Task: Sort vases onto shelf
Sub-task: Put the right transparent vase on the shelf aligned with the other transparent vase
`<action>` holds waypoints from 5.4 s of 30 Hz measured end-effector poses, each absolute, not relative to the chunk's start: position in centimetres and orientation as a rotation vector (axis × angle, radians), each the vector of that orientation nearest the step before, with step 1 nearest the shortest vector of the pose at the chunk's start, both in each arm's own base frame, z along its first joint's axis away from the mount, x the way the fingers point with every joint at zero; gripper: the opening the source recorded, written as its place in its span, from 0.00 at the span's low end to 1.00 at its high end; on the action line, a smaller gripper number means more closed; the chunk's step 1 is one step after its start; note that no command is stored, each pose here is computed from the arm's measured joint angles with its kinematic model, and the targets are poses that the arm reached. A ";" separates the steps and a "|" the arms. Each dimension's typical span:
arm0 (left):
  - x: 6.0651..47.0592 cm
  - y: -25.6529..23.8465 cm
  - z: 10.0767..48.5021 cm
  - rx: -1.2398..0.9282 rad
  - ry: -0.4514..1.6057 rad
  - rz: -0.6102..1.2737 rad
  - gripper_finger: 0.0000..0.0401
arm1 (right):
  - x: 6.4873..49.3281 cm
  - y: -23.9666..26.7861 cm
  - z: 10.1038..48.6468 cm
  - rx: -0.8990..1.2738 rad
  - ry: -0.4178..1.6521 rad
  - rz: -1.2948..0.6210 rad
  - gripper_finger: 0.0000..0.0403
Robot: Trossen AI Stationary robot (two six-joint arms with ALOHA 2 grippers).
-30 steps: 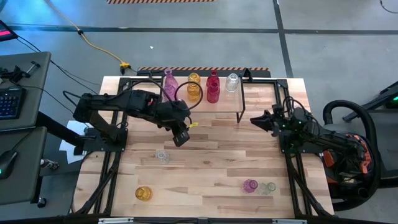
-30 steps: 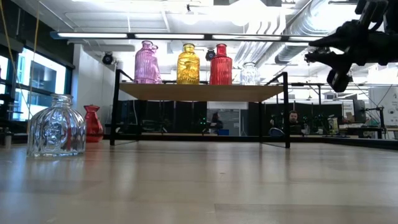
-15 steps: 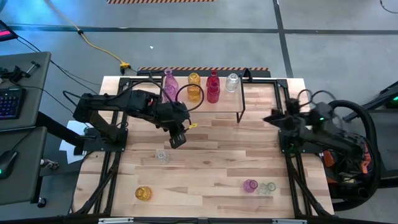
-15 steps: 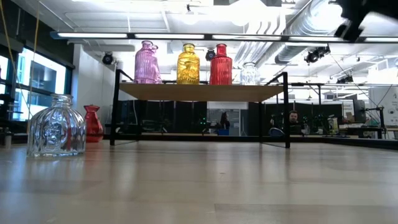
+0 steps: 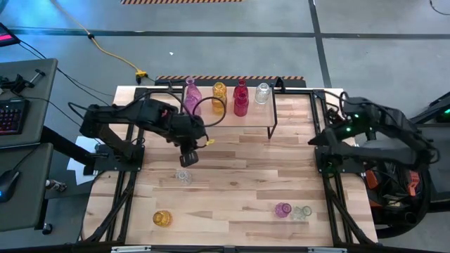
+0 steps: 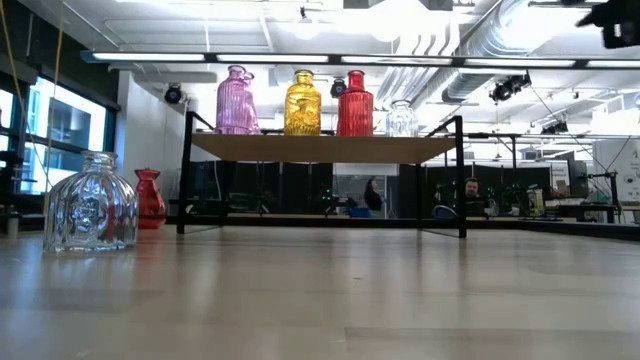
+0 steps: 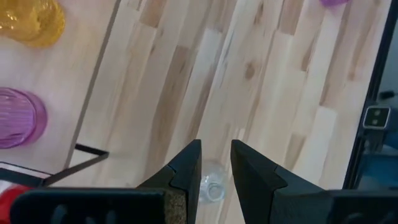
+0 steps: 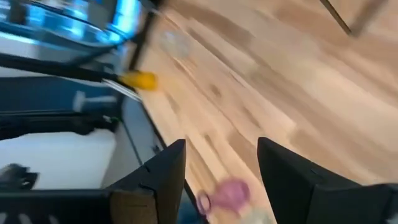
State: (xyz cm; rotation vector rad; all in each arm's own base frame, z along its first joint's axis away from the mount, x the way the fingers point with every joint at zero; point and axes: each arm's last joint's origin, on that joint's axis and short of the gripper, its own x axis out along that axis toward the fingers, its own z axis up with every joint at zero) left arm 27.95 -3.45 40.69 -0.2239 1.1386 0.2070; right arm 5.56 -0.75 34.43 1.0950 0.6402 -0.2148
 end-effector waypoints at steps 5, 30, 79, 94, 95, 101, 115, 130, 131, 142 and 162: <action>27.1 -3.5 41.0 -0.206 1.158 0.192 0.19 | 6.4 -0.9 34.9 1.186 0.861 -0.315 0.45; 22.5 -5.6 43.4 -0.145 1.095 0.156 0.19 | 13.0 8.8 31.2 1.159 1.291 -0.364 0.45; 22.7 -5.6 43.4 -0.083 1.093 0.117 0.19 | 13.0 19.5 26.3 1.092 1.410 -0.588 0.45; 22.7 -5.6 43.4 -0.079 1.091 0.124 0.19 | 13.9 20.6 24.0 1.020 1.467 -0.694 0.44; 22.7 -5.6 43.4 -0.076 1.089 0.129 0.19 | 13.9 20.7 23.8 1.016 1.473 -0.701 0.44; 22.7 -5.6 43.4 -0.071 1.086 0.137 0.19 | 14.1 20.9 23.6 1.044 1.456 -0.725 0.27; 22.7 -5.6 43.4 -0.071 1.086 0.137 0.19 | 14.4 20.9 26.1 1.050 1.451 -0.744 0.02; 22.7 -5.6 43.4 -0.041 1.088 0.119 0.19 | 15.8 16.4 37.1 1.021 1.329 -0.733 0.01; 22.7 -5.6 43.4 -0.040 1.088 0.118 0.19 | 16.1 15.9 37.8 1.034 1.289 -0.714 0.01; 22.9 -4.9 43.4 -0.054 1.087 0.147 0.19 | 19.7 8.2 41.7 0.899 1.096 -0.572 0.01; 23.2 -2.7 43.4 -0.138 1.081 0.252 0.19 | 20.5 -7.0 46.4 0.626 0.923 -0.507 0.01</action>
